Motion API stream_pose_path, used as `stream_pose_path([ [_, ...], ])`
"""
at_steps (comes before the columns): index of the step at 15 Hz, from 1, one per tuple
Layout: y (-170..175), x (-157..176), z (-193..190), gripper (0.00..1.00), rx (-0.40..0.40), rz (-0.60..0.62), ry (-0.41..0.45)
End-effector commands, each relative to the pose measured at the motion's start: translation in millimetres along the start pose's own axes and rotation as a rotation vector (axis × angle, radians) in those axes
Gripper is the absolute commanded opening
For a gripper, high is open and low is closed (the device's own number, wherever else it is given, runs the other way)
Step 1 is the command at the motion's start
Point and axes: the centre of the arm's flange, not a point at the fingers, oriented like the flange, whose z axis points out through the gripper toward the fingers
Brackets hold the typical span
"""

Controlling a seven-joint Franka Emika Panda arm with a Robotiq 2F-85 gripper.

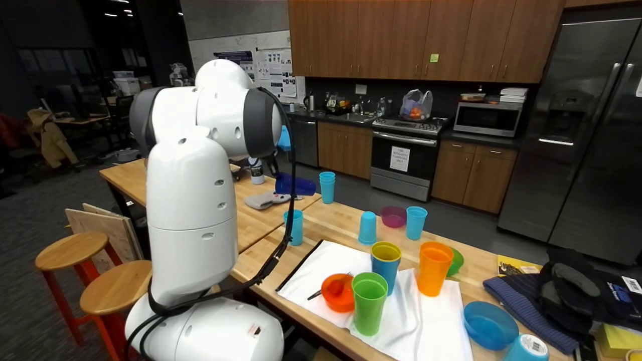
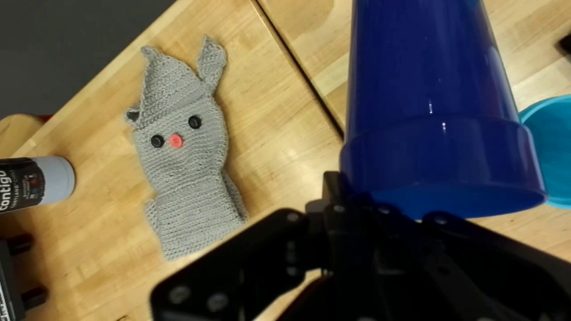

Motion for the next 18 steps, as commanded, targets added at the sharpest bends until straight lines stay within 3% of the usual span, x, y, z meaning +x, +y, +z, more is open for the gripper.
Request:
stream_pose_path([
  [1,-0.4,-0.8,0.4,0.05,0.001,-0.001,-0.001],
  [5,15.5,0.0,17.9,0.01,-0.066,-0.02,0.008],
  [8,37.3,9.4,30.3,0.01,-0.202,-0.042,0.047],
  [10,47.9,16.2,33.9,0.01,-0.306,-0.003,0.132],
  [18,61.2,24.3,39.4,0.01,-0.495,0.148,0.535],
])
